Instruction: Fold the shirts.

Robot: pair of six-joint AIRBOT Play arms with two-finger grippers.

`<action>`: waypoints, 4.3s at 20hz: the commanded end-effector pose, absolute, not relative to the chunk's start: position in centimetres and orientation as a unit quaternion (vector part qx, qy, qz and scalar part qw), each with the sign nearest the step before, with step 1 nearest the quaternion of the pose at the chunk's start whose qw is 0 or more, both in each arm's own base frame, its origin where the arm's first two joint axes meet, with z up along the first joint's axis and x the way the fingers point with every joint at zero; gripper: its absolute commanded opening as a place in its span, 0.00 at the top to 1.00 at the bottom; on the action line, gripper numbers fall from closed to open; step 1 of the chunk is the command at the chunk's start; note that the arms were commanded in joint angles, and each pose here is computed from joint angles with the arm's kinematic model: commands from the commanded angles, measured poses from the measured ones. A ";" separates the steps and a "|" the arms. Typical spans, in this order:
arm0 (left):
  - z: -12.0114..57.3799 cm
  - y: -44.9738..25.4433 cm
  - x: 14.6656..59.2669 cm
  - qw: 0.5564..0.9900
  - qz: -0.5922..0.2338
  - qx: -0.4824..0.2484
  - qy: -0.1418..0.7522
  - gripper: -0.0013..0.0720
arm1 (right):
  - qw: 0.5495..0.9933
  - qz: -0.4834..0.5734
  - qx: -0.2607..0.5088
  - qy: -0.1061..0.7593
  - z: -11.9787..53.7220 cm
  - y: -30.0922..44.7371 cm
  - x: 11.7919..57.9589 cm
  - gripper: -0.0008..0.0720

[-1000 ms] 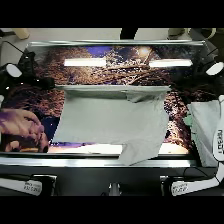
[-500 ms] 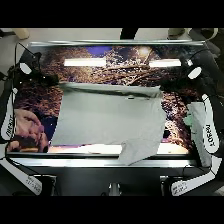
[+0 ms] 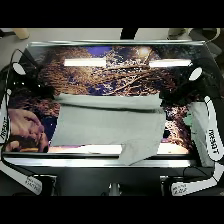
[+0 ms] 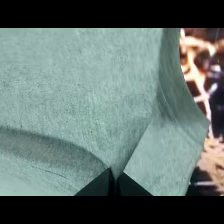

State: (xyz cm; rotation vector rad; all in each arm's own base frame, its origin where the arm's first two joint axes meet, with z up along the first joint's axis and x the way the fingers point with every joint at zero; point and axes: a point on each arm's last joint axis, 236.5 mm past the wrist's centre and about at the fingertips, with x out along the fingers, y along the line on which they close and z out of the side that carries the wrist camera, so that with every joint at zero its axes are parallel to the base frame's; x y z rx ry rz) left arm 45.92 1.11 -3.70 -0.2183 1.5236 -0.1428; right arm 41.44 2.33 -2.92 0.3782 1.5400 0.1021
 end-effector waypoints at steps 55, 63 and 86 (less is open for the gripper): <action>0.3 -0.6 35.0 0.780 -0.070 -0.219 0.581 0.96 | 0.780 0.085 0.281 0.552 2.2 4.8 35.0 0.95; -4.2 -0.8 47.0 0.747 -0.064 -0.250 0.613 0.95 | 0.786 0.075 0.321 0.523 -1.9 4.0 48.2 0.94; 3.6 -0.3 47.0 0.772 -0.082 -0.241 0.583 0.08 | 0.679 0.108 0.319 0.652 -11.0 8.5 44.3 0.28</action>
